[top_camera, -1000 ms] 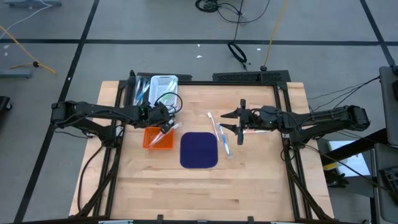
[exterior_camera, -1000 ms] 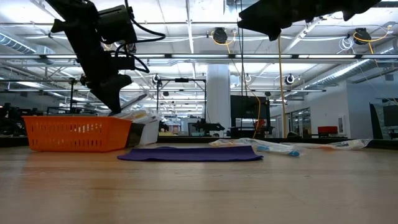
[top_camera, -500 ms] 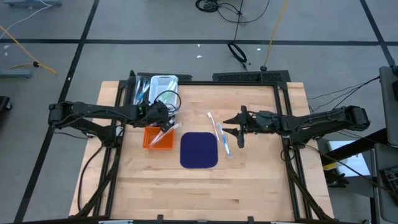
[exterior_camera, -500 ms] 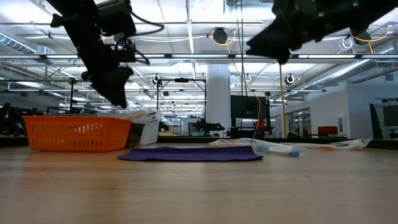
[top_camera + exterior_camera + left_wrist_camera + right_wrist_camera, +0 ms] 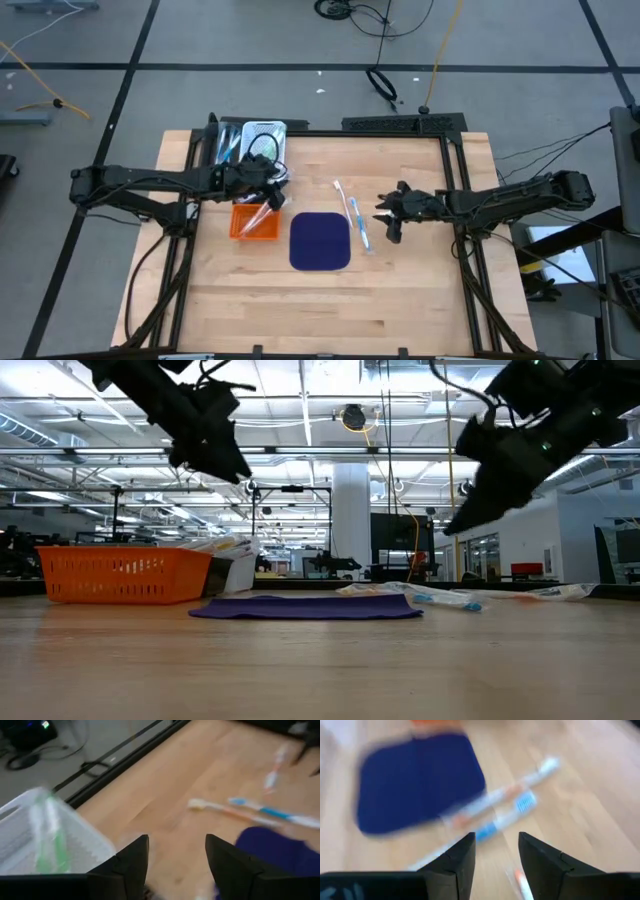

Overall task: Pick & Place Toothbrushes
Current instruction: Put the orange toothbrush into the orange bin

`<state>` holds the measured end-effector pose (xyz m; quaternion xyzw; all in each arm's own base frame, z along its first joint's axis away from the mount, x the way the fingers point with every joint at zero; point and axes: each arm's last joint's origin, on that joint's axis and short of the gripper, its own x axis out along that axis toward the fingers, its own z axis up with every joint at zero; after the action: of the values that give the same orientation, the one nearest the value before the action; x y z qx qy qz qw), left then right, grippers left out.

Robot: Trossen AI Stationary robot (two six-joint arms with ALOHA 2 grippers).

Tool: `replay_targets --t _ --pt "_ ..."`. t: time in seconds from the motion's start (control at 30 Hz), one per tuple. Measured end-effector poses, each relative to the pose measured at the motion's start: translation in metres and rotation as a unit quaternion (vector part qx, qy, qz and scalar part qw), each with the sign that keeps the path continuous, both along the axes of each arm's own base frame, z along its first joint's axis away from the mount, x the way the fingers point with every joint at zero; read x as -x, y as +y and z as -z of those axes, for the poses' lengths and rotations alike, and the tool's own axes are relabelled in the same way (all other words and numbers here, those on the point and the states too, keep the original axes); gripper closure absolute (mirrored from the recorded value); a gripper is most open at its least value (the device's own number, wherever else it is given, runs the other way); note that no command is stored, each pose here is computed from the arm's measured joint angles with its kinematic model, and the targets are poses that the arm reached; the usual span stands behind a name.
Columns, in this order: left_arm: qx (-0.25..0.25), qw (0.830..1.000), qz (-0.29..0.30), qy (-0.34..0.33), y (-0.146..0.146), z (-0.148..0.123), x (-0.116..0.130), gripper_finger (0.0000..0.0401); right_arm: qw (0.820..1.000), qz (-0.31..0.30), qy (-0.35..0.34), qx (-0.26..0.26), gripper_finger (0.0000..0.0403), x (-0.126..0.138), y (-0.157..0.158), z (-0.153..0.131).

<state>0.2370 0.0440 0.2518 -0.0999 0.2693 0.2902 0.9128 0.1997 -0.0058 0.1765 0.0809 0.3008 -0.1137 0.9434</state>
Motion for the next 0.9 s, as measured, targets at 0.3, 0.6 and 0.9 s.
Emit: replay_targets --t 0.3,0.6,0.9 --pt "-0.012 0.999 0.036 -0.037 -0.008 -0.006 -0.008 0.0215 0.989 0.032 0.141 0.026 0.0277 0.019 -0.012 0.019" --pt "-0.012 0.998 0.040 -0.038 -0.011 -0.006 -0.009 0.0215 0.981 -0.006 0.188 0.038 0.0271 0.025 -0.018 0.023" --pt "-0.014 0.998 0.041 -0.047 -0.010 -0.007 -0.010 0.0215 0.967 -0.015 0.250 0.045 0.0271 0.025 -0.023 0.039"
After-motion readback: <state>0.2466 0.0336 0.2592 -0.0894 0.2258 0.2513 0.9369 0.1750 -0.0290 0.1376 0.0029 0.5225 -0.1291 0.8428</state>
